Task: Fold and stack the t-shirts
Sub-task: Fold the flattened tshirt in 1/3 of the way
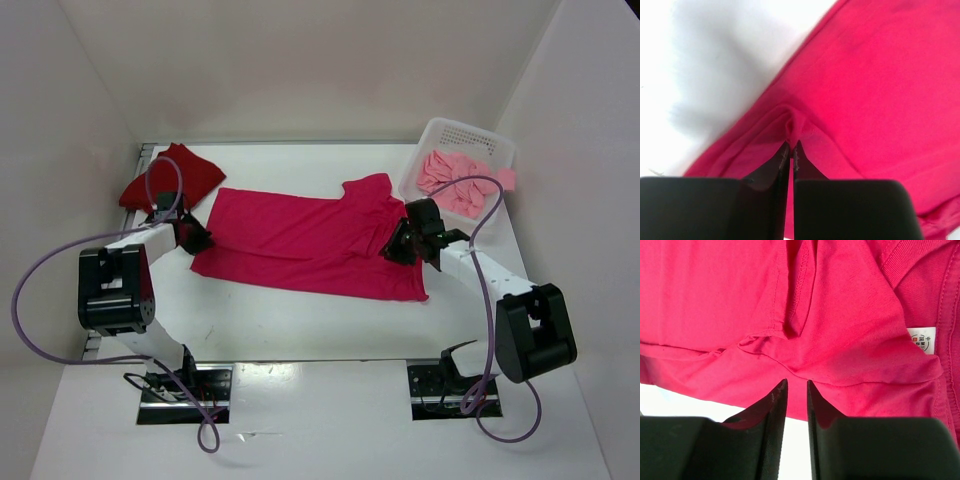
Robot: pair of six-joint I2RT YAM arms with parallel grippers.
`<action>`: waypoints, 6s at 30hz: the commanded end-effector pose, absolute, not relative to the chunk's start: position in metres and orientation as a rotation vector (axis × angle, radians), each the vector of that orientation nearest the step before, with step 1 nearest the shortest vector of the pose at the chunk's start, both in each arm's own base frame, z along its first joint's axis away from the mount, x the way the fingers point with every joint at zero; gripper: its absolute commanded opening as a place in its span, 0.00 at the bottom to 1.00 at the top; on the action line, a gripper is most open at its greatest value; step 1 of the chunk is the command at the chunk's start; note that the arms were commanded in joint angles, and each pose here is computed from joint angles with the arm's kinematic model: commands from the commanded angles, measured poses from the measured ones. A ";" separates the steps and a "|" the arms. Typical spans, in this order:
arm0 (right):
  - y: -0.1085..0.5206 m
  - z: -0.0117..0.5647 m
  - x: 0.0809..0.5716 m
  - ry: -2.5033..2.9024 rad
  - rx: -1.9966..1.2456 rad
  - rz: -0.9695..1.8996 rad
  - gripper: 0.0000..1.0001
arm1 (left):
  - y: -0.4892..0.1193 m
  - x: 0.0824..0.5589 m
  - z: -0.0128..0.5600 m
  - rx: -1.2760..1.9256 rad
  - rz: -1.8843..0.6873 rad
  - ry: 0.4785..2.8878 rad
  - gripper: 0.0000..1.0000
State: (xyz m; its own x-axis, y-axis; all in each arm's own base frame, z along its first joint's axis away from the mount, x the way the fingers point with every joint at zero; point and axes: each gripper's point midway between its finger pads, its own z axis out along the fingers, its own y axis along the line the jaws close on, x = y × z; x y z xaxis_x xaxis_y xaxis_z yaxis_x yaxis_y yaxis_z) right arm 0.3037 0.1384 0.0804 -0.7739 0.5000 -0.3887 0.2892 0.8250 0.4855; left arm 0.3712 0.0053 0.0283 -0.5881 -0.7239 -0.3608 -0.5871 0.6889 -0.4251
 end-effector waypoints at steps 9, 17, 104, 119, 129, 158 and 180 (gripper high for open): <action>0.166 0.056 0.318 2.563 0.507 0.573 0.32 | 0.003 0.417 0.071 -1.009 -0.468 2.242 0.05; 0.185 0.047 0.349 2.560 0.495 0.588 0.37 | 0.010 0.430 0.062 -1.112 -0.531 2.196 0.55; 0.249 0.065 0.316 2.540 0.213 0.621 0.00 | -0.048 0.355 0.038 -0.808 -0.600 2.522 0.25; 0.300 -0.004 0.262 2.715 0.031 0.575 0.00 | 0.041 0.243 -0.029 -1.562 -0.506 2.537 0.32; 0.273 -0.020 0.166 2.845 -0.013 0.489 0.00 | 0.016 0.224 0.038 -1.614 -0.784 2.395 0.40; 0.110 0.149 0.481 2.296 0.367 0.352 0.01 | 0.051 0.431 0.117 -0.862 -0.341 2.196 0.31; 0.042 0.149 0.486 2.286 0.490 0.134 0.14 | 0.073 0.443 0.093 -0.837 -0.138 2.236 0.73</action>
State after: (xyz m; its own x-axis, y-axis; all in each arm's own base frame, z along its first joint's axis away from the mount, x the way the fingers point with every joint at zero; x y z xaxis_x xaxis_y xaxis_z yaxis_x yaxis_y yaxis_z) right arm 0.4846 0.0353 0.1016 -0.6735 0.4006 -0.6213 0.3743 0.9095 0.1807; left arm 0.4297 0.0672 0.0835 -0.5400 -0.6350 -0.5524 -0.5408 0.7647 -0.3504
